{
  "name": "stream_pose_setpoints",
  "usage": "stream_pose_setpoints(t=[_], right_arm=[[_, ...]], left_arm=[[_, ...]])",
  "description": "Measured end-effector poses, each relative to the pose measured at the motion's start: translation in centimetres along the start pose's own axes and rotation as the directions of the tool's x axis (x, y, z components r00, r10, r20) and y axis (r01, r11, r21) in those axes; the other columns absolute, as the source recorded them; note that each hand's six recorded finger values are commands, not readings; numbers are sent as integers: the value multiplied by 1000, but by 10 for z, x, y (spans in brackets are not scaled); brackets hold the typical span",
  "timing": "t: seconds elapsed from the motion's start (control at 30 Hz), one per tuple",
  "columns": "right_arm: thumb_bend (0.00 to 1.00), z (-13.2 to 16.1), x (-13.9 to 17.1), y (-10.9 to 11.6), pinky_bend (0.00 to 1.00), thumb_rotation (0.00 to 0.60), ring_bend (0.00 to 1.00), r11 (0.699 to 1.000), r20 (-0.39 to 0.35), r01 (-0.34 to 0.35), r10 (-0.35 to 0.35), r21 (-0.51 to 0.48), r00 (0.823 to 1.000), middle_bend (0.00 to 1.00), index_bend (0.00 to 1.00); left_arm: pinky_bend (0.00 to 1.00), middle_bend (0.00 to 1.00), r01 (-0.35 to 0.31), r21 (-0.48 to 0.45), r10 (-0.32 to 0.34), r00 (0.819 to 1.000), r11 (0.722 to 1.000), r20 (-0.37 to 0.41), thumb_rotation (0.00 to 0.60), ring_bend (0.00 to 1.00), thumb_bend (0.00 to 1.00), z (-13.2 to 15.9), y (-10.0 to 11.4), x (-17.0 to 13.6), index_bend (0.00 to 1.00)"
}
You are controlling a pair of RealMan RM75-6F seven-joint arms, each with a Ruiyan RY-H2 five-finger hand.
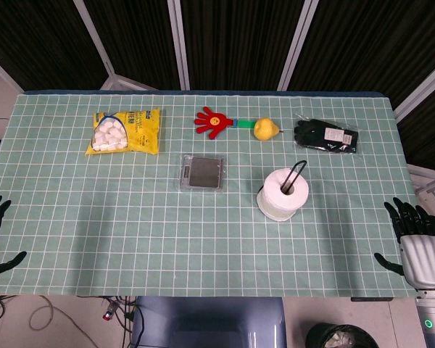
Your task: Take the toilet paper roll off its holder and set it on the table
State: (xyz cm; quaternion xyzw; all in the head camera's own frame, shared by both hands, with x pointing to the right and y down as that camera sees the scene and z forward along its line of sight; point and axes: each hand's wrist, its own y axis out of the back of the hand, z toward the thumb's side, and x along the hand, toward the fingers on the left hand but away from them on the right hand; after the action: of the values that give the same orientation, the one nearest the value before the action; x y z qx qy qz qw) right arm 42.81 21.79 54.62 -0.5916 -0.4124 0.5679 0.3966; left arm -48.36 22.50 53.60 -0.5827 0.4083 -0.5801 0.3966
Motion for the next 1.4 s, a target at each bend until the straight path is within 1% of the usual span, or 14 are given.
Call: stream_pose_setpoints(t=[0.23,0.6,0.77,0.83,0.9,1.0,1.03,1.13,1.23,1.27,1.37,1.4], right_arm=[[178,1,1,0,69,600,76,1000,3,-1,1,-19,1000,42,69],[177,-1,2,-2,68,600,76,999,26,-17,18,-50,999,41,69],[168,-3,1,-4,69,600,76,997,49,-21,24,-69,998,41,68],[152,-3,1,-7,69,600,74,996,53,-31,35,-87,998,41,61],[132,-2,0,-11,67,600,58,991,56,-47,54,-127,997,31,38],[122,1,0,-20,54,600,37,974,59,-84,99,-211,993,8,14],[121,3,-1,-23,48,600,33,966,60,-97,114,-242,992,4,13],[118,8,-3,-35,37,600,25,922,63,-135,169,-362,984,0,11],[118,15,-10,-50,33,600,18,852,64,-157,217,-500,974,0,11],[118,19,-15,-57,29,600,13,816,66,-159,233,-556,970,0,10],[118,27,-30,-76,20,600,5,732,77,-155,272,-663,959,0,1],[118,29,-35,-81,16,600,3,716,82,-152,281,-681,956,0,0]], left_arm=[[0,0,3,2,-3,1000,1000,-1,600,0,100,1,-1,-1,62],[0,0,6,-1,-6,1000,1000,6,600,0,100,4,-3,2,62],[0,0,7,5,-7,1000,1000,11,600,0,100,5,-4,2,62],[0,0,2,6,-2,1000,1000,11,600,0,100,5,-3,1,62],[0,0,-2,6,2,1000,1000,8,600,0,100,5,-2,1,62],[0,0,-17,5,17,1000,1000,4,600,0,100,4,1,-1,62],[0,0,-23,2,23,1000,1000,1,600,0,100,3,3,-1,62],[0,0,-36,-2,36,999,999,-12,600,0,100,0,6,-3,62],[0,0,-43,-2,43,999,999,-18,600,0,100,-1,8,-4,63],[0,0,-45,-1,45,999,999,-18,600,0,100,-1,8,-4,63],[0,0,-45,5,45,999,999,-20,600,0,100,-1,8,-4,63],[0,0,-44,7,44,999,999,-20,600,0,100,-1,7,-4,63]])
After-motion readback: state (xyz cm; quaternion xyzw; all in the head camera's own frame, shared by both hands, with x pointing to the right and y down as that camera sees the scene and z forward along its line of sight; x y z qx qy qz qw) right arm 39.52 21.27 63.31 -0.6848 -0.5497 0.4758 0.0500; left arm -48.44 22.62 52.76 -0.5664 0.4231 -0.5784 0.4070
